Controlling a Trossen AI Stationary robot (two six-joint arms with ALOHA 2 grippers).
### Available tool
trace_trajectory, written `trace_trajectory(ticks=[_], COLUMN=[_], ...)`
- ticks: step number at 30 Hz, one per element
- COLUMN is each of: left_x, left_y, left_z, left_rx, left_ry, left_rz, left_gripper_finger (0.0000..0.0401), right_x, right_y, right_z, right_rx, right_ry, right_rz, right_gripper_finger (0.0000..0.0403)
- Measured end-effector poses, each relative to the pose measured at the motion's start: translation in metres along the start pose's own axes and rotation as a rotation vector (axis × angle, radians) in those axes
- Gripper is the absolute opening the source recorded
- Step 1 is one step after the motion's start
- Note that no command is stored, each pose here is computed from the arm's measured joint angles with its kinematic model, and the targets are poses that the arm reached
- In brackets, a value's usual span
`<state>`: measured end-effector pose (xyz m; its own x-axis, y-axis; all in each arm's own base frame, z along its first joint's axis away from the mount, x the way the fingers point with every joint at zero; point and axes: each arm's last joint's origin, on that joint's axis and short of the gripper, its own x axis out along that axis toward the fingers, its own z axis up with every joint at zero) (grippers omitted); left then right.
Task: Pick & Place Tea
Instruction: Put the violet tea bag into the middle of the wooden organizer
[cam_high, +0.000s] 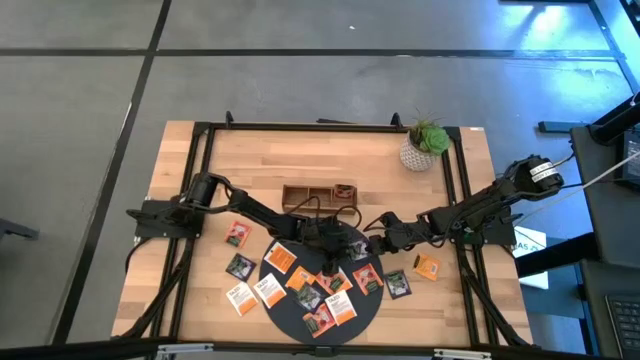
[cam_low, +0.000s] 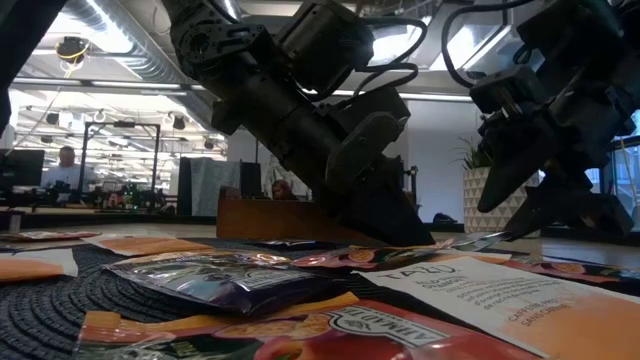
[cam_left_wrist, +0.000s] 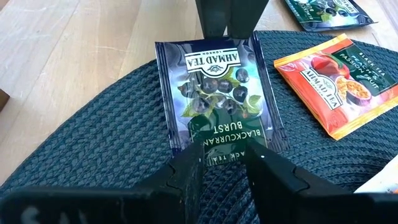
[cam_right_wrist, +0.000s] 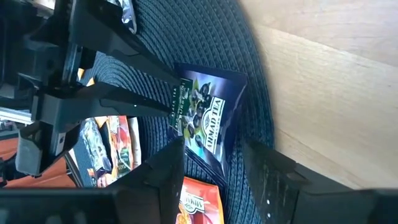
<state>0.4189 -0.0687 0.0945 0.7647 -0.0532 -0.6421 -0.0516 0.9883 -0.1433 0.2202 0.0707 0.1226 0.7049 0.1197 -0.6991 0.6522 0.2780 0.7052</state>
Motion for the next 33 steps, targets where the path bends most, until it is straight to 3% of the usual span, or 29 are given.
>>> trace_trajectory(ticks=[16,33], left_x=[0.000,0.000], left_y=[0.000,0.000], left_z=[0.000,0.000], left_rx=[-0.008,-0.008], left_ry=[-0.002,-0.004], left_rz=[0.008,0.012], left_gripper_finger=[0.0116,0.0111], right_x=[0.000,0.021], right_y=[-0.001,-0.005], right_z=[0.003,0.001], right_rx=[0.006,0.009], right_ry=[-0.011,-0.022], right_rz=[-0.006,0.010], right_gripper_finger=[0.0123,0.0122])
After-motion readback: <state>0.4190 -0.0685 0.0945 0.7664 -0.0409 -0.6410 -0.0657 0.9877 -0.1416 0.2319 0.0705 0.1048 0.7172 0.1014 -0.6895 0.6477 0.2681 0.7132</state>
